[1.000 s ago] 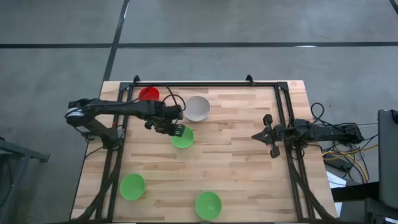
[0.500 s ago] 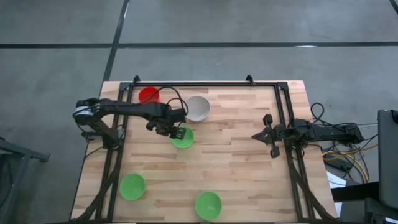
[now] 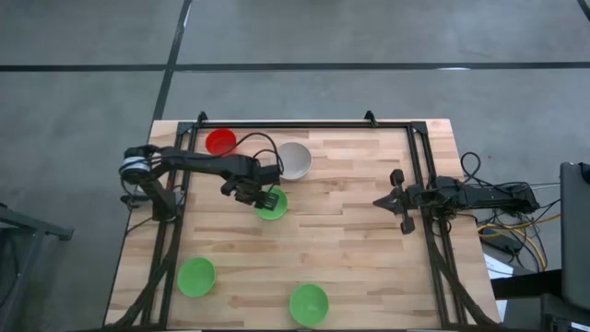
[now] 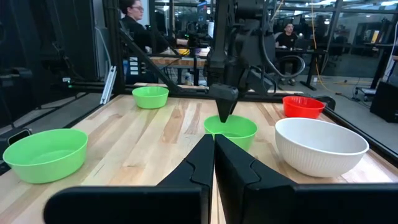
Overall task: Nest bowls inside each other
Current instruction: Stack the top green bowl on the gray bowl
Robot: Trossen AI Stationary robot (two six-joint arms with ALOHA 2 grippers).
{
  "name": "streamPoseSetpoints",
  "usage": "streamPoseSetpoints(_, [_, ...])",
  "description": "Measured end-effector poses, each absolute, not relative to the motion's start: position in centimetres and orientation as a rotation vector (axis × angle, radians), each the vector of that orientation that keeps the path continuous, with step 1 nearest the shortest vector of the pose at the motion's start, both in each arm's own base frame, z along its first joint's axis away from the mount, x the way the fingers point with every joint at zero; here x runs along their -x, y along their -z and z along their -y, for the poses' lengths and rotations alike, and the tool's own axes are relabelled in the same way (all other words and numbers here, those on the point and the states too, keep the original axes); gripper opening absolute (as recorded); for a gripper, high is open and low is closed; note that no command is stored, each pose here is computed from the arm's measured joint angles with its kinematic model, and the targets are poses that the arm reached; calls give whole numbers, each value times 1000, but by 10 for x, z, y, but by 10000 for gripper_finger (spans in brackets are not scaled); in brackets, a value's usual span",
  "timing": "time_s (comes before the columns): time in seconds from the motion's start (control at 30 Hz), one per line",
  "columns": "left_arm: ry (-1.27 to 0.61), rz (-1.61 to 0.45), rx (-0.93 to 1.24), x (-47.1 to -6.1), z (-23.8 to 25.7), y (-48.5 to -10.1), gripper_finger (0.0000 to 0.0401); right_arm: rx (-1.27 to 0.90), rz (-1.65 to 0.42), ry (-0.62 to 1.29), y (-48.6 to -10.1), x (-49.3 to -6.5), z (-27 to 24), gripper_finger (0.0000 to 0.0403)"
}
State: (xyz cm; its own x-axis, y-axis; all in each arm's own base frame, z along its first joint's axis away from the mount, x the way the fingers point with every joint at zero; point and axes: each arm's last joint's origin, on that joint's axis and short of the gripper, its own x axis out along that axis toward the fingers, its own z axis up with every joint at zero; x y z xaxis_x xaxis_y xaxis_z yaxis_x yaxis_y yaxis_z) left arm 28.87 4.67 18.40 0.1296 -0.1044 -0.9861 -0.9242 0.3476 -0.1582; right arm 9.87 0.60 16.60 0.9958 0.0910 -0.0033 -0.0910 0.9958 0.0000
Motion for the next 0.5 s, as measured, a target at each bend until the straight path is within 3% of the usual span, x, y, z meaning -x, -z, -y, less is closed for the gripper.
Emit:
streamPoseSetpoints(0.27, [-795, -1339, 1063, -291, -46, -177, 150, 0, -3, -91, -166, -99, -6, 9])
streamPoseSetpoints(0.5, [-768, -1323, 1052, -295, -47, -173, 117, 0, -4, -90, -166, -99, -6, 9])
